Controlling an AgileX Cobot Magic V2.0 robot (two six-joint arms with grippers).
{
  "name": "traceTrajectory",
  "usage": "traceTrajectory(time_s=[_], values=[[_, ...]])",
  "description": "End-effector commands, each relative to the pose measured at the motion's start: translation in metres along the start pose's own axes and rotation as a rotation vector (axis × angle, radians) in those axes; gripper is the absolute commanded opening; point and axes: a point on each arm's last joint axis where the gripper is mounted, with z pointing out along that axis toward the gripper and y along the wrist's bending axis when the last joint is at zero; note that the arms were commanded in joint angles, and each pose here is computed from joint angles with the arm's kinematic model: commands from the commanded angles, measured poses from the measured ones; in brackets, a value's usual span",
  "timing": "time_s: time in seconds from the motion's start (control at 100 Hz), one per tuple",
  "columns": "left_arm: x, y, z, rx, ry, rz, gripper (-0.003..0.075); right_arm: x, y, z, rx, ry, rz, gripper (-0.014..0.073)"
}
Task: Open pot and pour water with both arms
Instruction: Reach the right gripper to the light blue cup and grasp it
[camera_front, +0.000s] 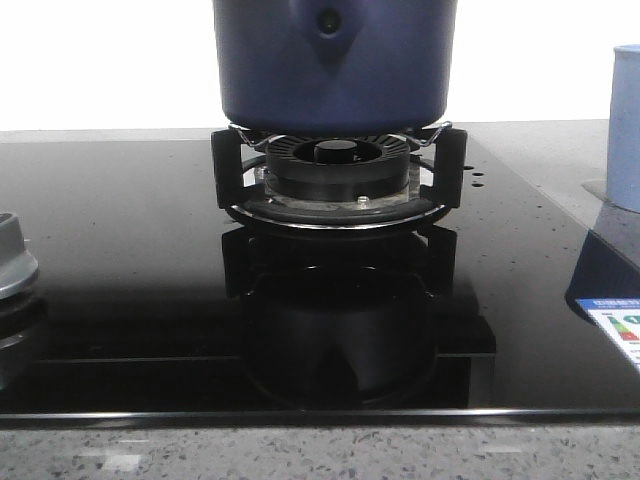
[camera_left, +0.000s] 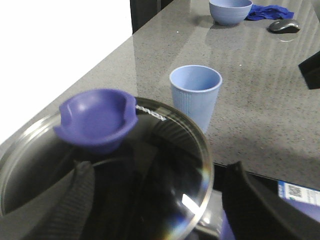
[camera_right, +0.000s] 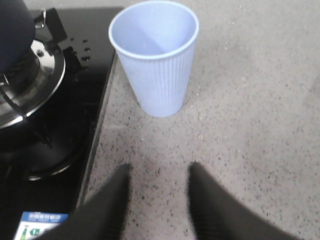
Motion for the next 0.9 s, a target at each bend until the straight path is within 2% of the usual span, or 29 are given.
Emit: traceTrajectory(time_s=[0.0,0.08,0.41,0.75,0.89], values=[[-0.027,0.002,0.002,-0.01,-0.099,0.022,0.0501,-0.017,0.001,-0.004,-0.003,-0.104,-0.012,0.0444],[-0.031,0.012,0.008,-0.015,-0.121,0.008,0.0514,-0.017,0.001,-0.004,-0.003,-0.102,-0.012,0.0486],[-0.028,0.041,0.031,-0.019,-0.141,-0.024,0.0559,-0.017,0.002,-0.004,-0.011,-0.101,-0.002,0.0488],[-0.008,0.057,0.049,-0.005,-0.148,-0.118,0.0559,-0.017,0.003,-0.004,-0.034,-0.101,0.024,0.0488],[-0.008,0.054,0.051,0.031,-0.167,-0.124,0.0559,-0.017,0.004,-0.004,-0.037,-0.101,0.027,0.0488]])
